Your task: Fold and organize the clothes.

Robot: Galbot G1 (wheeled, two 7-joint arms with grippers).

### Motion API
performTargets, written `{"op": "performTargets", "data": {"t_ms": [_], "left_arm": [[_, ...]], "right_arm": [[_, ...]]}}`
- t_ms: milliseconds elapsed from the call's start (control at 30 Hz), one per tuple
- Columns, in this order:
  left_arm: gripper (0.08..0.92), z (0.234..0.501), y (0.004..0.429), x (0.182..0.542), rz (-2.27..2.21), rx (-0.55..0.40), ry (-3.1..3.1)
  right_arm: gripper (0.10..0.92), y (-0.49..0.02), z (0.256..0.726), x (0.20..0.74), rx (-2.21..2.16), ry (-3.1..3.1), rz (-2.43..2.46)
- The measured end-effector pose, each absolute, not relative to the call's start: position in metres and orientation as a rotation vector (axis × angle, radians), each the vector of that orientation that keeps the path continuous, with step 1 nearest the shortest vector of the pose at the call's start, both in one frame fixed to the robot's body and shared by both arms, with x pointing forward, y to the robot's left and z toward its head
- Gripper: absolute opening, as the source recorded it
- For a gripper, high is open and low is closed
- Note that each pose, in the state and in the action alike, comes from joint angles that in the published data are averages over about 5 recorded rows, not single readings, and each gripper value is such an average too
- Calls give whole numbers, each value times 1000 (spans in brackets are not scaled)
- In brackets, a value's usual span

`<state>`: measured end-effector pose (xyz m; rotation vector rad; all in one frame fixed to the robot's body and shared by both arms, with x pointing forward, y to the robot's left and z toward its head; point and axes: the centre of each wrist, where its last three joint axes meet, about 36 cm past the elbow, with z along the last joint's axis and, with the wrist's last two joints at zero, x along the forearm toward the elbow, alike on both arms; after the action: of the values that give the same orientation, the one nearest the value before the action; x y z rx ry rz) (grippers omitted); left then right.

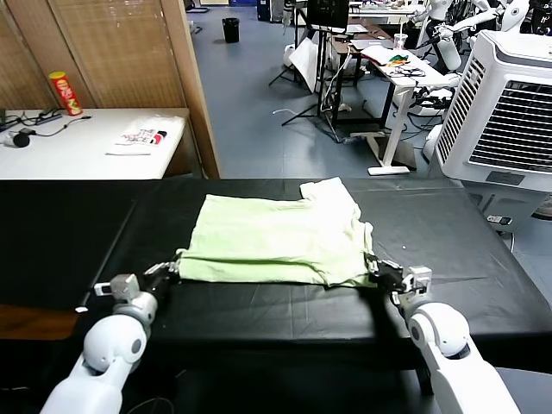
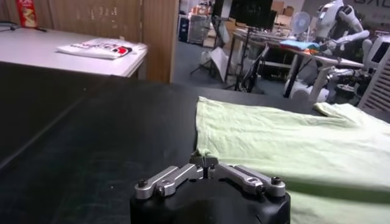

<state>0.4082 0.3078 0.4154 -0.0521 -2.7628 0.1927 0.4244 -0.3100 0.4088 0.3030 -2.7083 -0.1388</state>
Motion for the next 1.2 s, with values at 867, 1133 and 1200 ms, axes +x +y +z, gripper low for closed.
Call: {"op": "performTargets", "data": {"t_ms": [867, 1133, 1200], "left_arm": [[798, 407, 309, 377, 276, -112, -2693], [631, 400, 312, 382, 309, -105, -2664], [518, 399, 313, 383, 317, -104, -2657]], "right_arm": [[563, -300, 421, 357, 289, -2662, 21], [378, -299, 416, 359, 292, -2650, 27], [330, -299, 414, 360, 291, -2648, 25]]}}
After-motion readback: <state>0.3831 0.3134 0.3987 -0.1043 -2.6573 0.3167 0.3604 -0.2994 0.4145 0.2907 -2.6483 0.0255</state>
